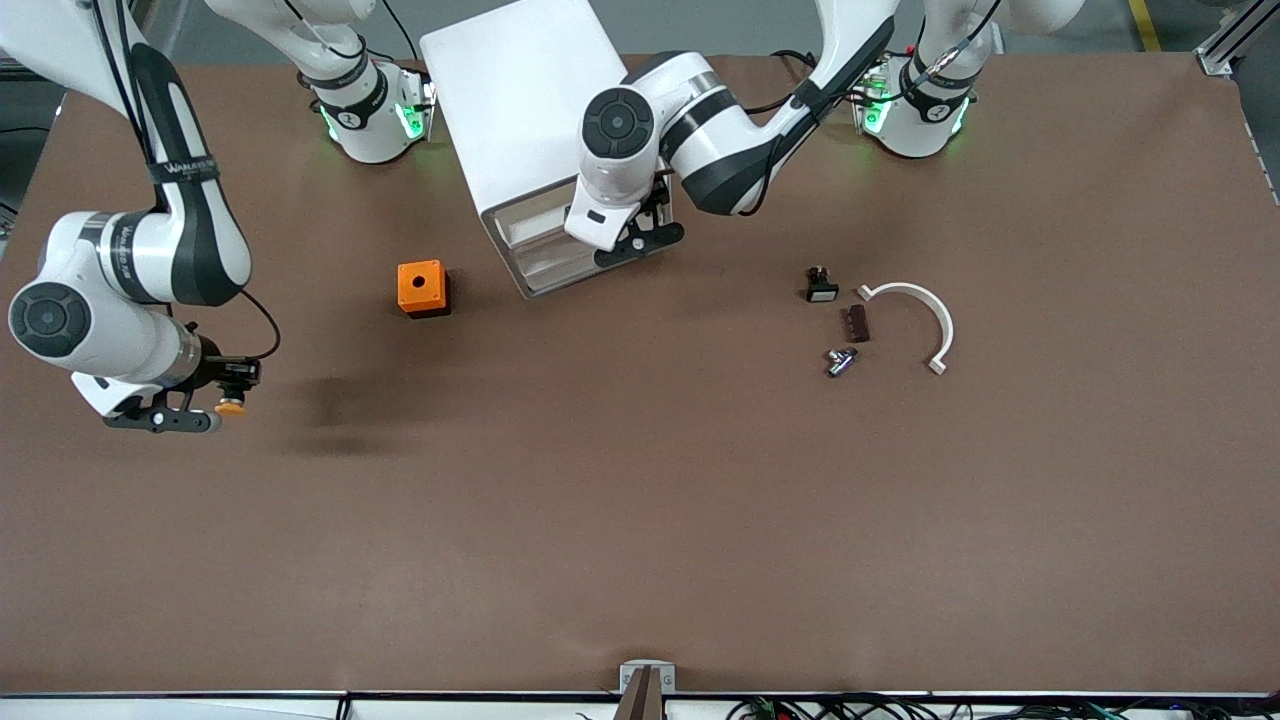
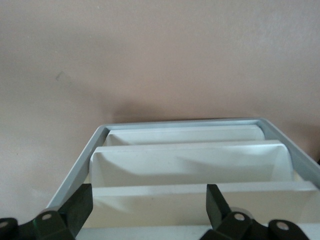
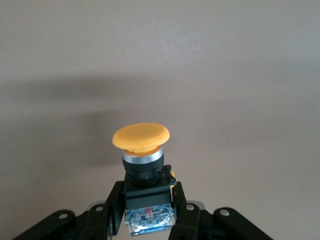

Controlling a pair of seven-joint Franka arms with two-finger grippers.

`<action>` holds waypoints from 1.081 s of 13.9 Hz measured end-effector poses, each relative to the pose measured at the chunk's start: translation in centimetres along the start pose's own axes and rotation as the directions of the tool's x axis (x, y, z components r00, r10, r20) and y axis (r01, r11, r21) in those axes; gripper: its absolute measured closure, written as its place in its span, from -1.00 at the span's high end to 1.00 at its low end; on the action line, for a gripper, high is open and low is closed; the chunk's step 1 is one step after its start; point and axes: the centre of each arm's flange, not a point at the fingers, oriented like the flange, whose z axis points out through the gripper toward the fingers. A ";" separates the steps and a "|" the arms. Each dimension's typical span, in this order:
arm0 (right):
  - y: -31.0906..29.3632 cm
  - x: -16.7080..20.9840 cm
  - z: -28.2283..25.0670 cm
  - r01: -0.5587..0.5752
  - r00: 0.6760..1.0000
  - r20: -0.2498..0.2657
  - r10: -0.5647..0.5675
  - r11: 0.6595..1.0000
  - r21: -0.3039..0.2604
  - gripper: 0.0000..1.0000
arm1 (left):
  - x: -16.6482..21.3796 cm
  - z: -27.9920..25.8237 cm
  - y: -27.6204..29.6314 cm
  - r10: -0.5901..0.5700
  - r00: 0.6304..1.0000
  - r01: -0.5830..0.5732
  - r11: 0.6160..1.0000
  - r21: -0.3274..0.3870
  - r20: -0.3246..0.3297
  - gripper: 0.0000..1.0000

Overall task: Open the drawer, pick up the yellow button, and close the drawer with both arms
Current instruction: 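Lower the button onto the table with the right gripper while the left gripper withdraws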

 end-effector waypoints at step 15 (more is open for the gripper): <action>8.5 2.5 13.5 -0.041 0.998 -0.045 0.041 0.999 -0.014 -0.15 | 0.5 0.5 -0.1 -0.035 0.999 0.035 0.999 -0.017 0.005 1.00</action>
